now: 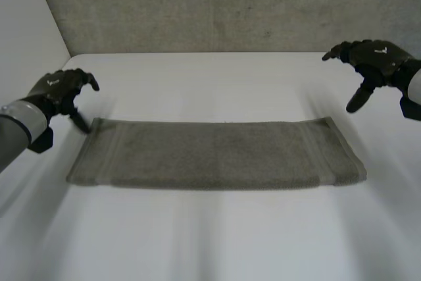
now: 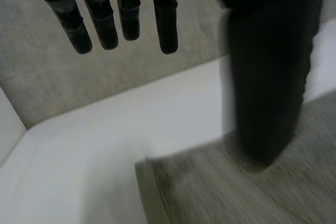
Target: Fold the towel.
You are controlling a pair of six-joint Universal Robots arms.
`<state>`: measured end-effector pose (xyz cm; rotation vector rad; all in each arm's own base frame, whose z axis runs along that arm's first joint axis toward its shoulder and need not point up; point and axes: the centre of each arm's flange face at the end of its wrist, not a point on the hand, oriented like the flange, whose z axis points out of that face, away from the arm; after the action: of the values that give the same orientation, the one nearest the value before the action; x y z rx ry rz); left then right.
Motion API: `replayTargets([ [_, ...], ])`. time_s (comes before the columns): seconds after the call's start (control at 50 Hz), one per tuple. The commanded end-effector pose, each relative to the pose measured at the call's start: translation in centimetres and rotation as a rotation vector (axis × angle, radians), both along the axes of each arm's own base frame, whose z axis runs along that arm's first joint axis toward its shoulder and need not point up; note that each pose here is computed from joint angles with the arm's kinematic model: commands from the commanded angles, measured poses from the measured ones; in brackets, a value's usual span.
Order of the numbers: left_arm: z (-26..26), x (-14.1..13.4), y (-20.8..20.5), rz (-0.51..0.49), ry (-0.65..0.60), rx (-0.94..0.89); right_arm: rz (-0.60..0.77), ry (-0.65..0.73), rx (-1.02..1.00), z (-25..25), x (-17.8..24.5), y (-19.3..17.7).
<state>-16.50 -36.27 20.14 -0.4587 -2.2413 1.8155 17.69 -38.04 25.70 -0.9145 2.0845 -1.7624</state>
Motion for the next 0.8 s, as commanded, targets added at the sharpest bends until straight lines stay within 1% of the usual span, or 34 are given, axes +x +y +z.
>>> replayTargets([
  [0.02, -2.7, 0.0, 3.0, -0.047, -0.158, 0.030, 0.028, 0.068, 0.090, -3.0, 0.1, 3.7],
  [0.06, -3.9, 0.1, 3.3, -0.064, -0.239, 0.006, 0.064, 0.133, 0.122, -4.8, 0.1, 5.5],
  [0.16, -5.4, 0.1, 3.3, -0.077, -0.301, -0.022, 0.087, 0.171, 0.160, -7.0, 0.1, 6.9],
  [0.38, -8.0, 0.2, 2.3, -0.078, -0.309, 0.000, 0.071, 0.169, 0.165, -9.2, -0.4, 7.6],
  [0.54, -8.8, 0.7, 1.8, -0.024, -0.333, 0.011, 0.069, 0.171, 0.160, -9.9, -0.4, 7.7],
  [0.66, -9.3, 0.6, 1.8, -0.026, -0.336, 0.024, 0.064, 0.175, 0.139, -10.1, -0.6, 7.5],
  [0.8, -8.8, 0.7, 2.0, -0.018, -0.332, 0.018, 0.064, 0.184, 0.117, -10.2, -0.6, 7.2],
])
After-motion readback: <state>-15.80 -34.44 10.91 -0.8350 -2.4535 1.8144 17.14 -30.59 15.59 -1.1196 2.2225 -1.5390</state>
